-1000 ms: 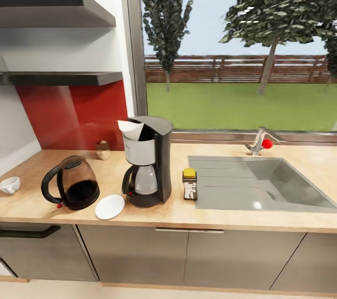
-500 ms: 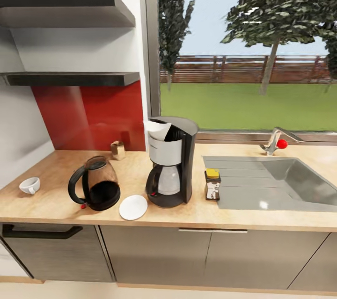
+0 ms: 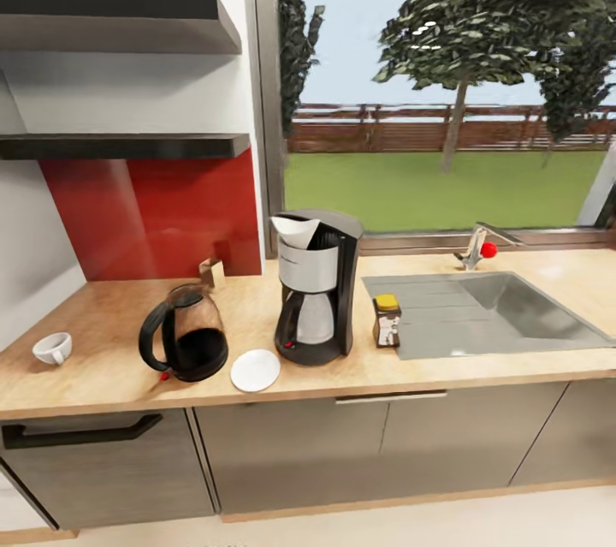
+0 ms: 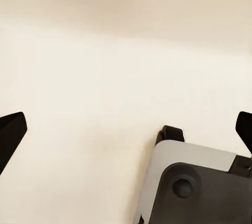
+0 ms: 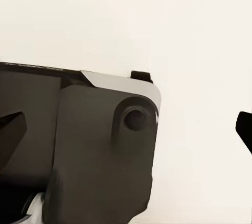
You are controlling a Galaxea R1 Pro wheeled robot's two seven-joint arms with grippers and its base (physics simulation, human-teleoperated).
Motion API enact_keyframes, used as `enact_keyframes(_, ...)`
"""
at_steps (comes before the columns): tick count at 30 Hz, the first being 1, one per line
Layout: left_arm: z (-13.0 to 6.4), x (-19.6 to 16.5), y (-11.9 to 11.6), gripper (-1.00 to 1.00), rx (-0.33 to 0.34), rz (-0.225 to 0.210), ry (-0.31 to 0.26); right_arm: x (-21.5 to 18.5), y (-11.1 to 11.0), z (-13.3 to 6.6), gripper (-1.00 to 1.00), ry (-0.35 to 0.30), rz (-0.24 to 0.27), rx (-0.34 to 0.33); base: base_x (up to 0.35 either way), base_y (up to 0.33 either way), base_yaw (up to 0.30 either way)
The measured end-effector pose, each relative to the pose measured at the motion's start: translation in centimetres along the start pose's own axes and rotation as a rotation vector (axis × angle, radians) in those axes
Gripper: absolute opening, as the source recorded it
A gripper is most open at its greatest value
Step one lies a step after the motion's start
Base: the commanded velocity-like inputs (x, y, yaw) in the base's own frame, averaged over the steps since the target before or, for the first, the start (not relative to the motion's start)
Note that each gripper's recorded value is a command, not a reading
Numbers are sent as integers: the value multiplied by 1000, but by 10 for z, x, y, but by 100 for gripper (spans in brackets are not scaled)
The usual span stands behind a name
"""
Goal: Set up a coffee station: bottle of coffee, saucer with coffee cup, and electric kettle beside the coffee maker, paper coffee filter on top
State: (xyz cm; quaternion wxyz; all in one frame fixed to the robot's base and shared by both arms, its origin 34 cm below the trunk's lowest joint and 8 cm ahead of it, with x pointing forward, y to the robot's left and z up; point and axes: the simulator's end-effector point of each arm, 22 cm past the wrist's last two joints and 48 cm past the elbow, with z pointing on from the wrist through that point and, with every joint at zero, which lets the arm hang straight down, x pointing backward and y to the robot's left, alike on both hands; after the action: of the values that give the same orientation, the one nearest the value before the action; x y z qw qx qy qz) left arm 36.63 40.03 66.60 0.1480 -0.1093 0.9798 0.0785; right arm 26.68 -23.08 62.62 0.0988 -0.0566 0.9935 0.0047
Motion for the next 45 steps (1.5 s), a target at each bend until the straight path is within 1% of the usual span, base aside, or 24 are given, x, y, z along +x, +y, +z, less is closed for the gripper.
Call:
enact_keyframes(2, 0, -5, 0, 100, 0, 0, -20, 0, 0, 0, 100, -2, 0, 0, -186, 153, -243)
enact_keyframes(5, -1, -21, 0, 100, 3, 7, -88, -1, 0, 0, 100, -3, 0, 1, -93, 74, -154)
enact_keyframes(6, -3, -31, 0, 100, 6, 11, -133, -1, 0, 0, 100, -3, 0, 1, -49, 39, -82)
enact_keyframes(7, -3, -36, 0, 100, 7, 13, -158, -1, 0, 0, 100, -4, 0, 1, -32, 25, -52)
enact_keyframes(8, -5, -47, -1, 100, 11, 17, -207, -1, 0, 0, 100, -5, 0, 1, -20, 16, -34)
enact_keyframes(10, -9, -62, -4, 100, 22, 22, -276, -2, 0, 0, 100, -6, 0, 1, -13, 11, -22)
enact_keyframes(13, -19, -88, -15, 100, 74, 34, -397, -3, 0, 0, 100, -9, 1, 1, -5, 4, -8)
enact_keyframes(14, -21, -93, -18, 100, 88, 37, -418, -3, 0, 0, 100, -9, 1, 1, -2, 2, -4)
enact_keyframes(15, -26, -105, -25, 100, 117, 45, -463, -3, 0, 0, 100, -9, 1, 1, -1, 1, -2)
enact_keyframes(17, -40, -133, -42, 100, 185, 65, -560, -6, 1, 0, 100, -18, 1, 0, 0, 0, -1)
enact_keyframes(18, -70, -179, -75, 100, 302, 111, -693, -20, 1, -1, 100, -85, 1, 0, 0, 0, 0)
enact_keyframes(19, -88, -208, -84, 100, 330, 123, -767, -24, 1, -2, 100, -103, 1, 0, 0, 0, 0)
enact_keyframes(21, -110, -234, -96, 100, 370, 143, -838, -28, 2, -2, 100, -119, 1, -1, 0, 0, 0)
enact_keyframes(22, -114, -240, -98, 100, 376, 146, -853, -28, 2, -2, 100, -122, 1, -2, 0, 0, 0)
enact_keyframes(23, -127, -259, -97, 100, 390, 121, -890, -30, 5, -2, 100, -127, 3, -6, 0, 0, 0)
enact_keyframes(25, -138, -276, -96, 100, 409, 102, -917, -31, 7, -2, 100, -131, 7, -9, 0, 0, 0)
enact_keyframes(26, -157, -310, -94, 100, 461, 95, -934, -44, 12, -3, 100, -158, 9, -16, 0, 0, 0)
enact_keyframes(27, -177, -345, -90, 100, 468, 97, -974, -46, 13, -3, 100, -163, 11, -17, 0, 0, 0)
enact_keyframes(28, -176, -342, -88, 100, 467, 101, -965, -46, 13, -3, 100, -164, 10, -17, 0, 0, 0)
enact_keyframes(31, -196, -365, -79, 100, 464, 111, -982, -47, 13, -4, 100, -166, 10, -17, 0, 0, 0)
enact_keyframes(35, -207, -378, -67, 100, 452, 113, -975, -48, 13, -4, 100, -167, 10, -17, 0, 0, 0)
enact_keyframes(39, -224, -392, -55, 100, 436, 124, -995, -47, 13, -4, 100, -166, 9, -17, 0, 0, 0)
enact_keyframes(42, -229, -395, -54, 100, 434, 130, -1001, -47, 13, -3, 100, -165, 8, -17, 0, 0, 0)
enact_keyframes(45, -228, -394, -54, 100, 436, 132, -998, -47, 13, -3, 100, -166, 8, -17, 0, 0, 0)
